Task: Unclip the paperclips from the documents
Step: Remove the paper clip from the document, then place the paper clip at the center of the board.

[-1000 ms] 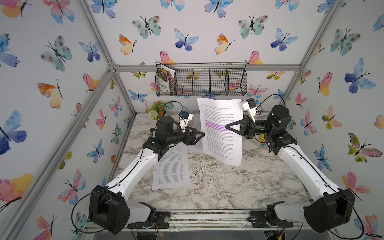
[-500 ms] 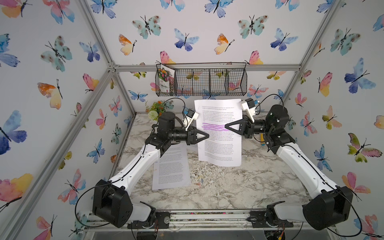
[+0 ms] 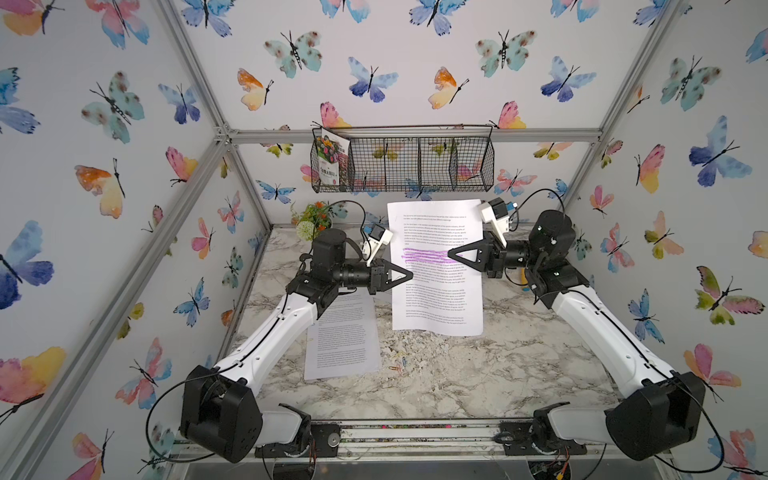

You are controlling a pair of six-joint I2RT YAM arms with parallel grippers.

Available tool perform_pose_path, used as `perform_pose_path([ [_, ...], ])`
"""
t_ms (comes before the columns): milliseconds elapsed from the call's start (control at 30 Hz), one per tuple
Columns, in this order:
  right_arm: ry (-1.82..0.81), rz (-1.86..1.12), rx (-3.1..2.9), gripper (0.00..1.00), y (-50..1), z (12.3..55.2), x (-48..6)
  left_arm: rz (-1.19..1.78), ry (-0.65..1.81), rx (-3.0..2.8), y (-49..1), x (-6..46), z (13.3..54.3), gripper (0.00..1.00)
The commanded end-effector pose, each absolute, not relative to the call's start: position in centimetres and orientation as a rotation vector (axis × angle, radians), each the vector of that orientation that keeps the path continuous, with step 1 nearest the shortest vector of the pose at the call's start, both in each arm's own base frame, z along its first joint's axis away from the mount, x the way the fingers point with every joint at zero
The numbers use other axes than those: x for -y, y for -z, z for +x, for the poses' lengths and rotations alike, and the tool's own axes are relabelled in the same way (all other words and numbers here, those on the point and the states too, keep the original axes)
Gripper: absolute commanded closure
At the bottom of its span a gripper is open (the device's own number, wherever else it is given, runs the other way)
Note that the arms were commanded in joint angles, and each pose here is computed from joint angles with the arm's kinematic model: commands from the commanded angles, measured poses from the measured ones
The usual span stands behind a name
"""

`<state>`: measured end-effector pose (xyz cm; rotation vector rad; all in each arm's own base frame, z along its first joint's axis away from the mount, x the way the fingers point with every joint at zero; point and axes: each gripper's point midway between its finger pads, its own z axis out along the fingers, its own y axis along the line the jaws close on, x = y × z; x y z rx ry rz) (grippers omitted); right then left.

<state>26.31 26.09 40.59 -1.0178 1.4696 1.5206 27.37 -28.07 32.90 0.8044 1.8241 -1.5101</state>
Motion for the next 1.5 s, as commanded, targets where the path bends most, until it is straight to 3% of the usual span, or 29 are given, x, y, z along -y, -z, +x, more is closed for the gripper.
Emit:
perform_pose_path([
  [0,-1.493,-1.027,-1.453,0.98,-40.6,26.1,-26.0,0.754,1.464,-1.816,-33.6,27.0,27.8,0.94],
  [167,-1.485,-1.024,-1.455,0.98,-40.5,26.1,-26.0,0.732,1.451,-1.822,-33.5,26.4,27.9,0.88],
  [267,-1.487,-1.02,-1.46,0.98,-40.4,26.1,-26.0,0.729,1.454,-1.827,-33.2,26.2,27.8,0.91],
  [333,-1.485,-1.017,-1.462,0.98,-40.4,26.0,-25.9,0.725,1.454,-1.83,-33.1,26.1,27.7,1.0],
  [600,-1.459,-1.006,-1.477,0.97,-39.9,26.2,-25.9,0.667,1.428,-1.856,-32.5,25.0,28.0,1.0],
  [1100,-1.346,-0.881,-1.545,0.98,-38.5,29.5,-23.6,0.392,1.149,-2.082,-26.8,19.3,30.3,1.0],
  [1233,-1.343,-0.843,-1.59,0.97,-37.7,30.3,-23.6,0.406,1.177,-2.226,-23.1,19.9,29.4,1.0],
  [1467,-1.19,-0.643,-1.824,0.98,-34.2,35.0,-22.4,0.607,1.081,-2.513,-12.6,23.3,23.5,1.0],
])
